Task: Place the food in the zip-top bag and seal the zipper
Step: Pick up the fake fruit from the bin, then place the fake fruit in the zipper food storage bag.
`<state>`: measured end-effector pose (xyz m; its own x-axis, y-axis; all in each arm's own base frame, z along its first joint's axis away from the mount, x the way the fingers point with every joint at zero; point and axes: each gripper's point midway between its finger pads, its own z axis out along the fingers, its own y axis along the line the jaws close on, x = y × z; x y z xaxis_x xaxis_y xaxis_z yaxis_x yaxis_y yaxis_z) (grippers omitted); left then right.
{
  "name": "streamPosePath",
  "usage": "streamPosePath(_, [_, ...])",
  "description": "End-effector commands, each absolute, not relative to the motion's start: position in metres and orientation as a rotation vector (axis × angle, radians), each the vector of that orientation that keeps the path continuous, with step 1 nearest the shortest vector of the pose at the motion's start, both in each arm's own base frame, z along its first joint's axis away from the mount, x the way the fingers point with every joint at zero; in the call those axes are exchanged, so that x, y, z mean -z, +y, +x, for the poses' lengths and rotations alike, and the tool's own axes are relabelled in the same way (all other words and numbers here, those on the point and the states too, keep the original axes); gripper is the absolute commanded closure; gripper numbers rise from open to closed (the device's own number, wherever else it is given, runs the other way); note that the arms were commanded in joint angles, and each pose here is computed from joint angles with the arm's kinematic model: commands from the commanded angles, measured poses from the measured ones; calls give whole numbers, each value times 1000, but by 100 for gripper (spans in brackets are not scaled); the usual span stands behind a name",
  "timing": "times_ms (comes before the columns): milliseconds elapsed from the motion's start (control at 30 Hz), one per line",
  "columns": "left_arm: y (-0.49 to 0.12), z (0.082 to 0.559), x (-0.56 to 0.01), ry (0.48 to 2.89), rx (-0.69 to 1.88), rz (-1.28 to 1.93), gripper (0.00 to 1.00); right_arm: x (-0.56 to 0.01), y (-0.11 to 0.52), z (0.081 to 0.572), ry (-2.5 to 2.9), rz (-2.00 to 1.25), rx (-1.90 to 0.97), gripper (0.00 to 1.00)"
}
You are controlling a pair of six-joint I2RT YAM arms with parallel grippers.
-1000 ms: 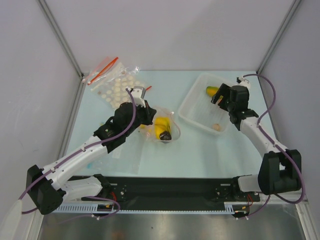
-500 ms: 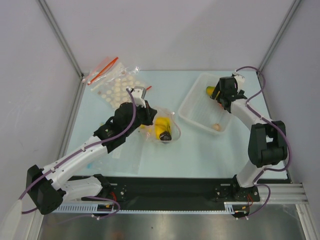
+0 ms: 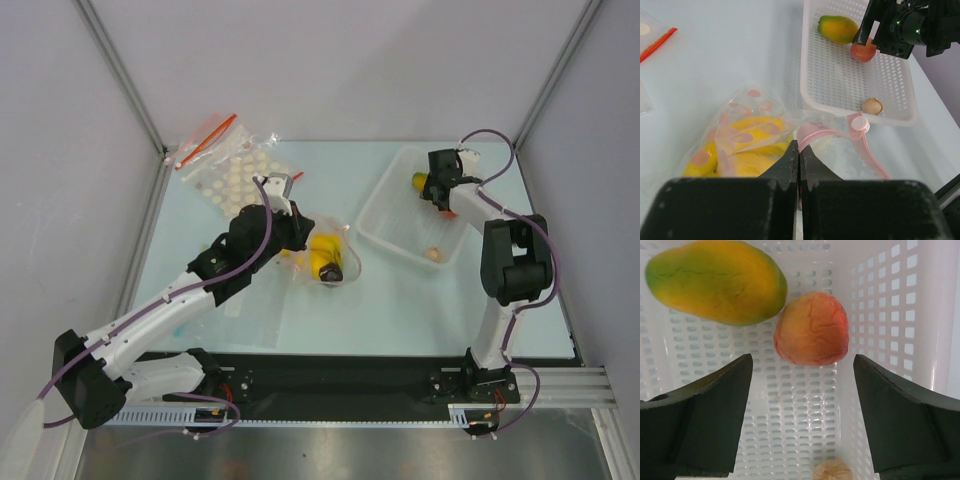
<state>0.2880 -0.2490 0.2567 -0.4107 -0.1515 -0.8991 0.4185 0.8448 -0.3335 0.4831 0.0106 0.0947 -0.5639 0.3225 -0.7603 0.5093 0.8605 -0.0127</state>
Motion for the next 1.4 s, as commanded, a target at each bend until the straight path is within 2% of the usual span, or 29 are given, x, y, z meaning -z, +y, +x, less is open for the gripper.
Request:
streamPosePath(0, [-256,291,-280,1829,671,197,100,-88,1,491,2211,668,261,15])
streamPosePath(200, [-256,292,-278,1833,665,197,99,-69,-5,498,2234,700,236,22])
streamPosePath(233, [-256,292,-279,1831,665,198,99,-66,-3,498,2239,696,222,30])
streamPosePath(300, [-255,292,-278,1833,661,196,99,-66,4,499,2230,687,203,39])
streamPosePath(400, [-255,293,-277,1834,658,197,99,-72,12,497,2208,664,215,48])
streamPosePath(500, [-256,293,-278,1835,660,199,100,-92,24,493,2162,622,226,52])
streamPosePath(733, [-255,292,-279,1832,660,197,100,-156,59,470,2027,507,174,54])
streamPosePath(967, [-255,291,-280,1830,667,196,100,-237,113,429,1908,295,-111,57])
streamPosePath(1167, [-254,292,-279,1830,659,195,100,-312,182,351,1691,46,-413,57])
streamPosePath(1367, [-254,294,-277,1836,649,193,100,-336,234,282,1507,-282,-676,61])
